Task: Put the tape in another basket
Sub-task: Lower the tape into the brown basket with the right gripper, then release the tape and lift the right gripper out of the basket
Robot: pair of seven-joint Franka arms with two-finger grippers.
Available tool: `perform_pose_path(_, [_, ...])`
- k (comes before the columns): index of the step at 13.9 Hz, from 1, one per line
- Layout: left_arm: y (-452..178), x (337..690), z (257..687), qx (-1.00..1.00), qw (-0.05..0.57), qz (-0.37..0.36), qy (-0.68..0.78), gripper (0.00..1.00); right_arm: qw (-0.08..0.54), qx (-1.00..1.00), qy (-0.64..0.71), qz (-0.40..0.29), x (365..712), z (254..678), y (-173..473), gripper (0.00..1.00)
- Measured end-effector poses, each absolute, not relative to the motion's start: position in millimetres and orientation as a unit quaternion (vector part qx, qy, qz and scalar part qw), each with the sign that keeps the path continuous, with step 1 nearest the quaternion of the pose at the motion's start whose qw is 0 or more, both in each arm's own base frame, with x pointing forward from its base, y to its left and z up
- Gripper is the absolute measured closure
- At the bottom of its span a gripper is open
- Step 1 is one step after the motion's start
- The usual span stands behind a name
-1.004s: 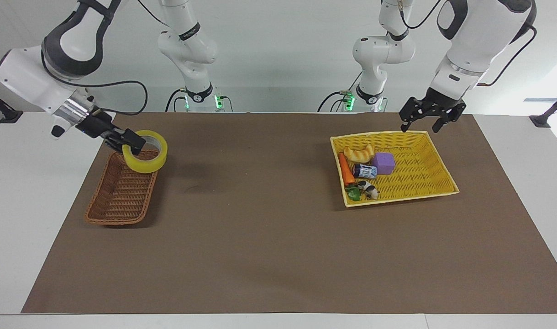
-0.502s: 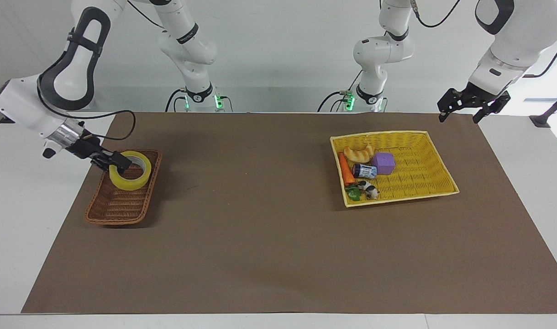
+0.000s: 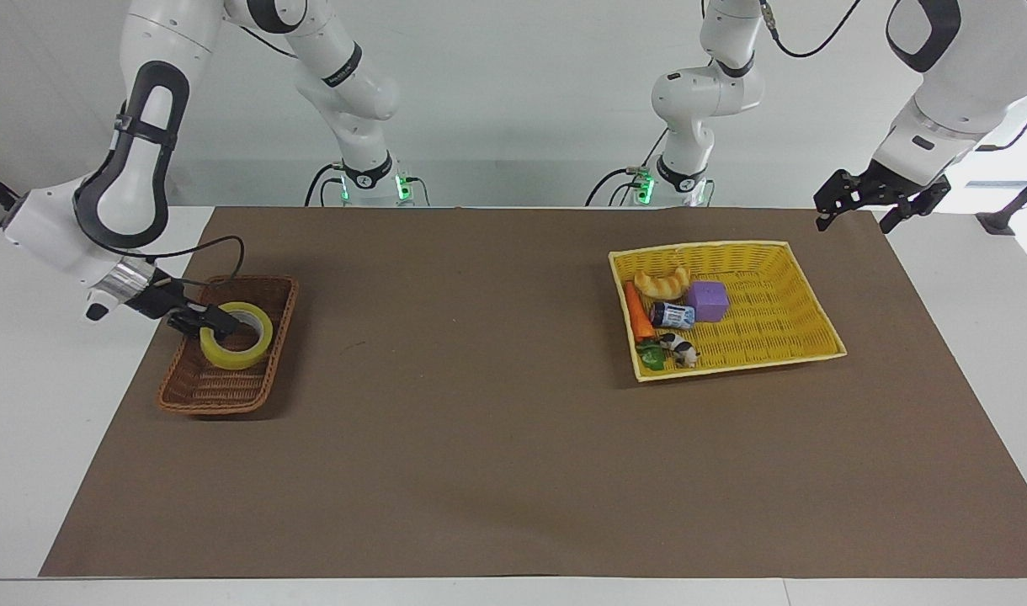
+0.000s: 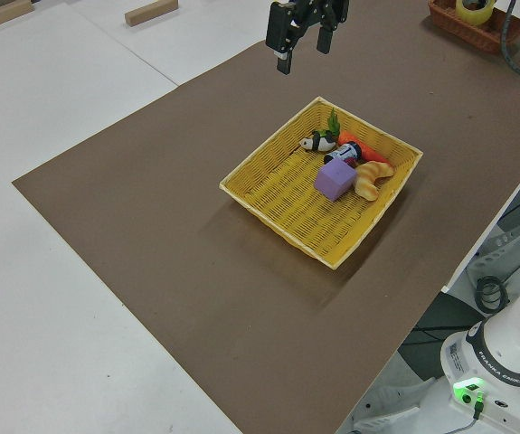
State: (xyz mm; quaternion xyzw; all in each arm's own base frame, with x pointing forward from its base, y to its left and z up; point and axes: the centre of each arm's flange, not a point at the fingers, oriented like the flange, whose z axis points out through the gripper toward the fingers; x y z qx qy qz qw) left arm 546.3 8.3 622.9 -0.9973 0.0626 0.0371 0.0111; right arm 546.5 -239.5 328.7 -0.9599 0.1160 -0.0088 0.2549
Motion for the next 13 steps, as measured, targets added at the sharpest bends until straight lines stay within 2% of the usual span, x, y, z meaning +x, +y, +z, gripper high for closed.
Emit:
perform_pose_path(2, [6,546,623,-0.997,0.011,0.037,0.065,0.0,0.249,-0.962,0.111,-0.004,546,324,-240,1.0])
perform_pose_path(3, [6,546,623,-0.997,0.011,0.037,0.065,0.0,0.247,-0.963,0.108,-0.001,546,321,-241,0.95])
perform_pose_path(7, [9,546,623,-0.997,0.011,0.037,0.062,0.0,0.247,-0.963,0.105,-0.001,548,319,-240,0.51])
perform_pose_path(11, [9,546,623,-0.997,0.011,0.037,0.062,0.0,0.24,-0.966,0.098,-0.019,559,337,-242,0.07])
perform_pose_path(12, [9,546,623,-0.997,0.011,0.037,0.062,0.0,0.235,-0.967,0.093,-0.025,564,344,-242,0.0])
perform_pose_path(13, [9,546,623,-0.997,0.011,0.037,0.062,0.0,0.226,-0.97,0.085,-0.031,568,354,-242,0.0])
